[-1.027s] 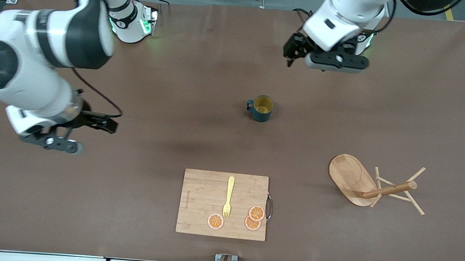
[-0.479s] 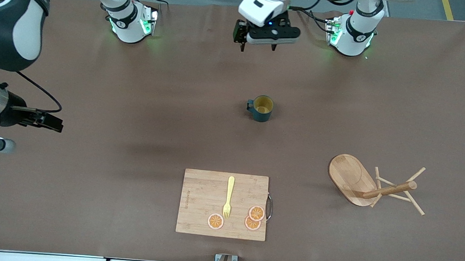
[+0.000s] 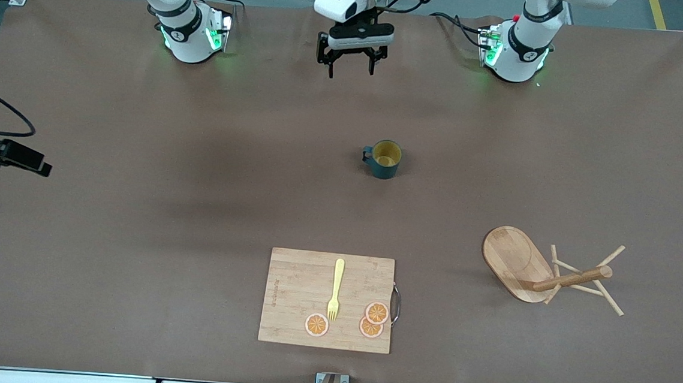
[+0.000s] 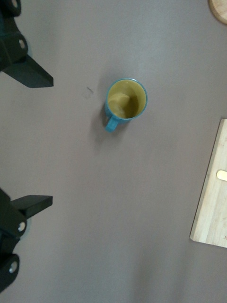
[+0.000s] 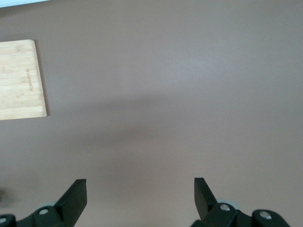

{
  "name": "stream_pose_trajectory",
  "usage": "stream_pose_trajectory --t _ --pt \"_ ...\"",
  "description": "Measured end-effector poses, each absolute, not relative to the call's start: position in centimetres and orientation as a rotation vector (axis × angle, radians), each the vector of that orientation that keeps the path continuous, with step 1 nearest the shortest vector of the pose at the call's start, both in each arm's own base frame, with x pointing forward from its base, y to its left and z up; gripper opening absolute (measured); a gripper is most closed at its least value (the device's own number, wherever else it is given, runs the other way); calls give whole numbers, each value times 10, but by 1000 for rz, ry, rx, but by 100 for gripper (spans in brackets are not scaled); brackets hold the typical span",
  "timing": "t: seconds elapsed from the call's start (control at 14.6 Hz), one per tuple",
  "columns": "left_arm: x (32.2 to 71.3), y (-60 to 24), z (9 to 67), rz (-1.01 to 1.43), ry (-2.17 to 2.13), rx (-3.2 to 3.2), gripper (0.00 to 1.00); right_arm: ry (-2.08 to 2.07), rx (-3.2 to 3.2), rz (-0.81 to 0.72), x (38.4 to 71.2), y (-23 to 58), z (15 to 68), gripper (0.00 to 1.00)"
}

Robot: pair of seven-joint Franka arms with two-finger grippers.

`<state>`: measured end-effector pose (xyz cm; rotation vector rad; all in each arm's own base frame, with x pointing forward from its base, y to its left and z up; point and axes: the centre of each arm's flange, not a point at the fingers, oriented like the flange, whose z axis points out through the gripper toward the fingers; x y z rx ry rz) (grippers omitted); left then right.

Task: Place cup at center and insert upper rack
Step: 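Lower the left gripper toward the mug's rim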

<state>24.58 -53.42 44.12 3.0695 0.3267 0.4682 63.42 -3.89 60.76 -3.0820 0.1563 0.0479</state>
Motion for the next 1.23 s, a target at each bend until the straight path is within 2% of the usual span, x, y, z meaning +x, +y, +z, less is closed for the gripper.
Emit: stream_pose_trajectory --t 0.34,0.62,0.96,1.23 --pt "206 -564 344 750 364 3035 100 86 -3080 28 627 -47 618 100" --pt "191 -569 283 942 342 2946 100 96 -3086 16 622 -59 621 100" --pt "175 -555 241 1182 295 2899 100 68 -3110 -6 606 -49 616 100" --pt "174 -548 230 1257 290 2916 100 70 -3111 -52 581 -46 609 100"
